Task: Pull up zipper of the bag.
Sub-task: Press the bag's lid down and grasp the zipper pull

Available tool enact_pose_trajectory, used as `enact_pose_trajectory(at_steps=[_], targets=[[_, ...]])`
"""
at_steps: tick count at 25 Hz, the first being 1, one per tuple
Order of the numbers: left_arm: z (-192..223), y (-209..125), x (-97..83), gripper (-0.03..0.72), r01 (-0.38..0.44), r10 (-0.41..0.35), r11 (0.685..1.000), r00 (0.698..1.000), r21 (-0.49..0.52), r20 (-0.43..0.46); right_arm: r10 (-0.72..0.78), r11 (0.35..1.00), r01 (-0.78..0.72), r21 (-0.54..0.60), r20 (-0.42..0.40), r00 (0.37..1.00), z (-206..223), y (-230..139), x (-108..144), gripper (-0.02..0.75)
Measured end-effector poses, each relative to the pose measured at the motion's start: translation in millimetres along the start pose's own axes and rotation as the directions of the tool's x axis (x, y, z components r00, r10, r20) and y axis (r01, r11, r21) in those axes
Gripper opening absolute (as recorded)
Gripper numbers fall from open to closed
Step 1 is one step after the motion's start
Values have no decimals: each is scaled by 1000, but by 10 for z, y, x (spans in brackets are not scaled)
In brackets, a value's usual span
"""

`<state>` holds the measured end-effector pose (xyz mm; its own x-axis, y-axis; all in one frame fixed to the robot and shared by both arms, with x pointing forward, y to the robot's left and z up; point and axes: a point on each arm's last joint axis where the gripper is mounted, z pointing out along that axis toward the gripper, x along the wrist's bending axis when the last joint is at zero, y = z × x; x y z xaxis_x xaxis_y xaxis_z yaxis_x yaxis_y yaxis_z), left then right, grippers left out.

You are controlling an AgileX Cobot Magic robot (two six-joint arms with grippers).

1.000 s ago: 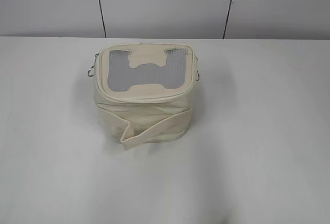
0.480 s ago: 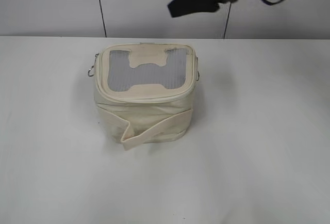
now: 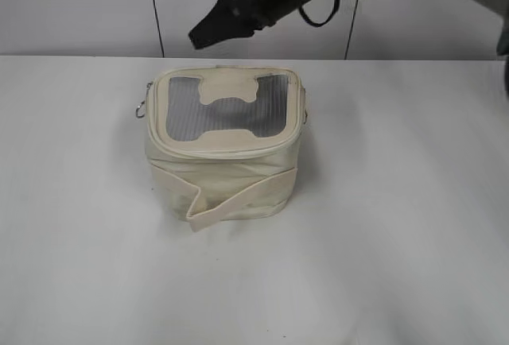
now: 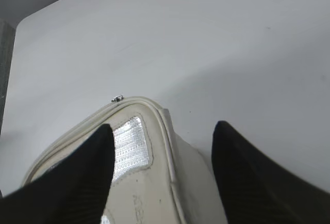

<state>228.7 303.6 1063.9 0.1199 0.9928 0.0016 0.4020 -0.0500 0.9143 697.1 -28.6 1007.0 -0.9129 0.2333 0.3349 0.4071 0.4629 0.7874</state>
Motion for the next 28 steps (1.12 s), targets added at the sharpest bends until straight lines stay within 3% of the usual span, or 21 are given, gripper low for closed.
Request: enact_pose_trajectory(at_steps=[4,7,11,13,15,20,22,25,28], targets=[[0,0,0,197,0,0,1000,1000,0,0,10,998,-8,55,-40,999,339,-126,54,464],[0,0,1,198,0,0,1000,1000,0,-1,1,996,1,94,-22,1000,465,-199,47,428],[56,36,-9,199,5,-5,999,1000,32,9,-12,994,11,107,2,1000,478,-209,31,267],[138,133,-15,200,7,-8,998,1000,59,14,-10,993,9,114,9,1000,477,-216,26,137],[268,290,-57,202,7,-10,999,998,48,61,-7,993,6,120,13,1000,476,-221,22,76],[880,791,-241,207,14,-19,1000,971,21,238,-4,993,2,122,15,1000,476,-223,20,74],[1174,954,-362,207,11,-24,999,945,42,327,-4,993,2,122,15,1000,476,-223,20,74],[1705,1157,-509,207,-58,-4,991,890,120,457,-1,993,0,122,15,1000,476,-223,20,74],[2170,1351,-474,221,-86,-50,979,775,183,630,1,992,-3,122,15,1000,476,-223,21,74]])
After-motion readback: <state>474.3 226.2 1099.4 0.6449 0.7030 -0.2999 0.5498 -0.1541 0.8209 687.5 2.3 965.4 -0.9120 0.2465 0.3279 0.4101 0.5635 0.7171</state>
